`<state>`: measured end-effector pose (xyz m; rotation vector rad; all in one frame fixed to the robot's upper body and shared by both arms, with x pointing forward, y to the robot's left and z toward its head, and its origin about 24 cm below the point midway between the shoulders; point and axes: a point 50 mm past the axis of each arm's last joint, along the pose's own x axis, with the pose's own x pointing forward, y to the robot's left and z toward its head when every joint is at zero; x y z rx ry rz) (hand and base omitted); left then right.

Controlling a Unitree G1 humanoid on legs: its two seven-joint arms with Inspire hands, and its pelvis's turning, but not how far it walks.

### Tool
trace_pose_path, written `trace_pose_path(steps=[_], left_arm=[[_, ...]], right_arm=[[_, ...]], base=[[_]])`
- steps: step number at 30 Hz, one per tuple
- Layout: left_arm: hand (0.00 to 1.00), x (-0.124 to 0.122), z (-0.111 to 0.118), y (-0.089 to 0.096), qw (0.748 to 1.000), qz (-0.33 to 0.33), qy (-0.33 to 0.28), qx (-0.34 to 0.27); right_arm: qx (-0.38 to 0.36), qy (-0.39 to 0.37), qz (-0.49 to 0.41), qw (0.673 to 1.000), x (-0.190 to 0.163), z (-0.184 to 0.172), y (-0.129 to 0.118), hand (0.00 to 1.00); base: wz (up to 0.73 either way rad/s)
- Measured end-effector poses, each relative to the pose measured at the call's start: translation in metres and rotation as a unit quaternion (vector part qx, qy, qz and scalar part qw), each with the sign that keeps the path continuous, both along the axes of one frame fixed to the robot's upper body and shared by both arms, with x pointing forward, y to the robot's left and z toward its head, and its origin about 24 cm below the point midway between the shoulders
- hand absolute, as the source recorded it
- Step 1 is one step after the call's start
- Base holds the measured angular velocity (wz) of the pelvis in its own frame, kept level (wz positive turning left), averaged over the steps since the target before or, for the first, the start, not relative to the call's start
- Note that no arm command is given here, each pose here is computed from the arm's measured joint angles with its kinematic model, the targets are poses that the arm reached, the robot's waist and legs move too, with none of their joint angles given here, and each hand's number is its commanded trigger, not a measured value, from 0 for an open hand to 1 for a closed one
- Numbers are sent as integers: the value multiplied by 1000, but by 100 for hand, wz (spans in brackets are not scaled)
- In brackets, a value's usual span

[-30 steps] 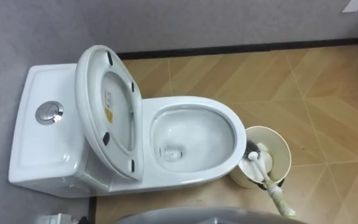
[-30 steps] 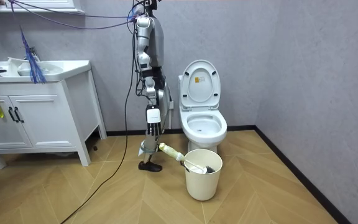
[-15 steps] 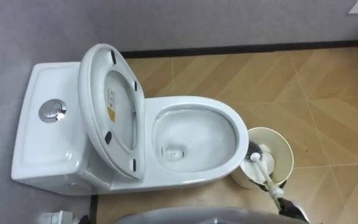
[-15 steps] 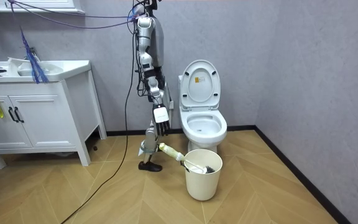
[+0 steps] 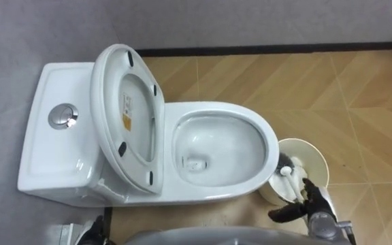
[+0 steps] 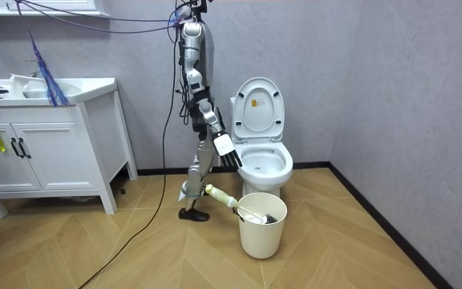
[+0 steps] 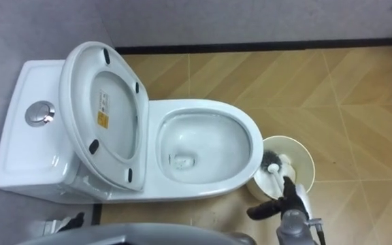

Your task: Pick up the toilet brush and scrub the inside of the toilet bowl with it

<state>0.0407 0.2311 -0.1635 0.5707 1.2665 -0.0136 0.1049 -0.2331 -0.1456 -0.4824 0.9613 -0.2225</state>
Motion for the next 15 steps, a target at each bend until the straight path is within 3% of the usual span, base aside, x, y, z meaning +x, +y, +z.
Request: trace_pose_path(steps=[9, 15], left_arm=[[0, 12, 4, 7, 999, 17, -30, 0], [0, 47, 11, 7, 996, 18, -88, -8]], right_arm=[[-38, -37, -46, 998, 10, 8, -11, 0], [-65, -40, -86, 993, 18, 10, -24, 0]], base=[[9], [12]])
